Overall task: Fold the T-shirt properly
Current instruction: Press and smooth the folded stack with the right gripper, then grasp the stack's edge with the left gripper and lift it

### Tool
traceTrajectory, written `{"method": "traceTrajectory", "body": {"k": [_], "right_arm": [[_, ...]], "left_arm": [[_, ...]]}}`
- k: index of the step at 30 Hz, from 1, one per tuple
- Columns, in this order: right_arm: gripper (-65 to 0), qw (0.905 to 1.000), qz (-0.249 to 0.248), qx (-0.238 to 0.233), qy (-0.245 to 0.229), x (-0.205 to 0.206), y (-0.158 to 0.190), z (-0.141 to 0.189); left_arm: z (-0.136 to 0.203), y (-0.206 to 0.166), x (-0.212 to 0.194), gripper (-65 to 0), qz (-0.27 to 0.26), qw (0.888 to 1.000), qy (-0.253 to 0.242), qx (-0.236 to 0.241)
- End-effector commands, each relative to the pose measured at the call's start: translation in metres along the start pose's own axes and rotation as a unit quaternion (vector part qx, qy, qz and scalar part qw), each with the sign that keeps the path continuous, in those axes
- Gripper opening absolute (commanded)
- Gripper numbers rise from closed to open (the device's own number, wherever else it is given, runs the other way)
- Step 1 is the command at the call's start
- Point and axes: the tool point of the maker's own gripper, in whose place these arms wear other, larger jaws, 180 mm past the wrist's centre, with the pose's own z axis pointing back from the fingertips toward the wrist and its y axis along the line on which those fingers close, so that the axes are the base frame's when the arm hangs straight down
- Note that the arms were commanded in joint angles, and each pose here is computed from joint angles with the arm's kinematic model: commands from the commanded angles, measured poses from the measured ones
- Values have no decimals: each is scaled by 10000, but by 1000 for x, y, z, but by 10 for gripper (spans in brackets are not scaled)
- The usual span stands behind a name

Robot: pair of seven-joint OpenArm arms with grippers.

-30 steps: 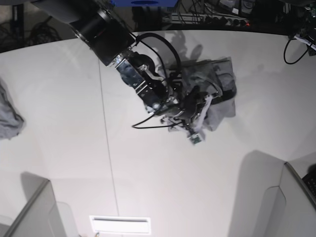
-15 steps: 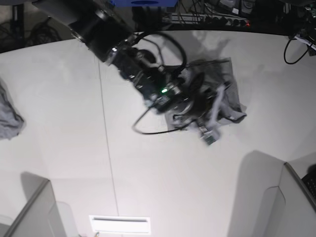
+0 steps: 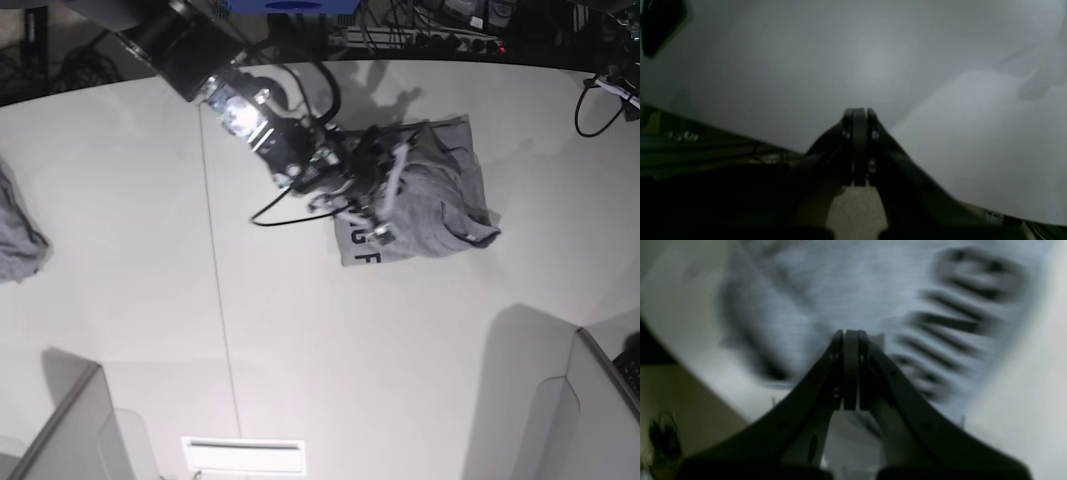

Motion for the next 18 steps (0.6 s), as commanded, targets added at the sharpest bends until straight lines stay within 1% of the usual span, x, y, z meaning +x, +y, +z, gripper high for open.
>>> {"method": "traceTrajectory", "body": {"k": [1, 4, 6, 8, 10, 13, 16, 18], "right_arm": [[-650, 9991, 178, 303, -240, 18, 27, 2], [-650, 9962, 485, 679, -246, 22, 70, 0], [-650, 9922, 842, 894, -200, 19, 97, 0], [-650, 9882, 1182, 955, -201, 20, 107, 2], [-650, 9864, 1322, 967, -144, 16, 111, 0], [-650, 9879, 1240, 909, -181, 19, 104, 1], [-650, 9932, 943, 659, -197, 21, 73, 2], [-650, 9963, 648, 510, -256, 19, 52, 5]], "left_arm": [[5, 7, 11, -650, -102, 9998, -153, 101], [4, 5, 12, -650, -105, 9998, -169, 79], [4, 5, 12, -650, -98, 9998, -166, 76], [3, 5, 11, -650, -96, 9998, -157, 74], [1, 6, 8, -650, -68, 9999, -109, 61], [-1, 2, 10, -650, -5, 9999, -158, 4], [-6, -22, 21, -650, 138, 9980, -398, -478], [-5, -39, 21, -650, 252, 9952, -352, -873]]}}
